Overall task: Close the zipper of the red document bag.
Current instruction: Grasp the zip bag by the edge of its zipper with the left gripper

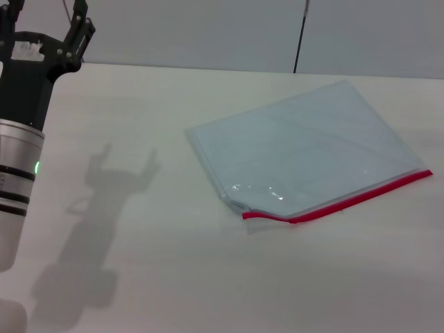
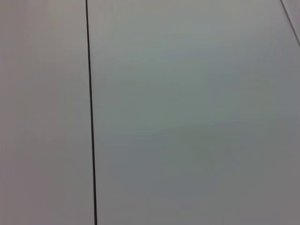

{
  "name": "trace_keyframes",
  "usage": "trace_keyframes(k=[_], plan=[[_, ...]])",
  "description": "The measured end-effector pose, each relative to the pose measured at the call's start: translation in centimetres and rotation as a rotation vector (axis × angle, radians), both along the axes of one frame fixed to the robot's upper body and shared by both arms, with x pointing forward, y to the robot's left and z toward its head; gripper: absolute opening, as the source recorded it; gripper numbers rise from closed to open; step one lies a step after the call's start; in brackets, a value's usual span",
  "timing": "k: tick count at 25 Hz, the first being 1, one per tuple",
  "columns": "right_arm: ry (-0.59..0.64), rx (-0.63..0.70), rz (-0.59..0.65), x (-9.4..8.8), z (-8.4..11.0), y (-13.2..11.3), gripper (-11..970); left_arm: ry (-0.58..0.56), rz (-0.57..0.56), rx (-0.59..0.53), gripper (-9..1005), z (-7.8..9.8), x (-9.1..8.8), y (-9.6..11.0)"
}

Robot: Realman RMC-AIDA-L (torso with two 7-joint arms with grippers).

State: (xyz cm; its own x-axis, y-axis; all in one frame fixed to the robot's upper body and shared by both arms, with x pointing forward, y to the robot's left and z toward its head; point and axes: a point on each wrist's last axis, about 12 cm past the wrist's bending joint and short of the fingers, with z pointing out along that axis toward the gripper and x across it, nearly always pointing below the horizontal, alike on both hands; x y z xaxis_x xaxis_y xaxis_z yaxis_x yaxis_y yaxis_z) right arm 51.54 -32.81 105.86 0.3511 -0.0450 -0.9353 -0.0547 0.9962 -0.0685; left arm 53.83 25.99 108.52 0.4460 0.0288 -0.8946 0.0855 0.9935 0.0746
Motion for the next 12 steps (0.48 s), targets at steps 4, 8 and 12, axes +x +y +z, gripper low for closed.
trace_keyframes(k=[4,8,12], plan=[[0.000,0.000,0.000,0.00,0.00,0.00,877,0.000,0.000,0.000,893,-0.01,-0.01,0.01],[0.000,0.000,0.000,0.00,0.00,0.00,877,0.000,0.000,0.000,892,-0.01,-0.01,0.01],[0.000,0.000,0.000,-0.01,0.00,0.00,876,0.013,-0.006,-0.002,892,-0.13,0.02,-0.15]])
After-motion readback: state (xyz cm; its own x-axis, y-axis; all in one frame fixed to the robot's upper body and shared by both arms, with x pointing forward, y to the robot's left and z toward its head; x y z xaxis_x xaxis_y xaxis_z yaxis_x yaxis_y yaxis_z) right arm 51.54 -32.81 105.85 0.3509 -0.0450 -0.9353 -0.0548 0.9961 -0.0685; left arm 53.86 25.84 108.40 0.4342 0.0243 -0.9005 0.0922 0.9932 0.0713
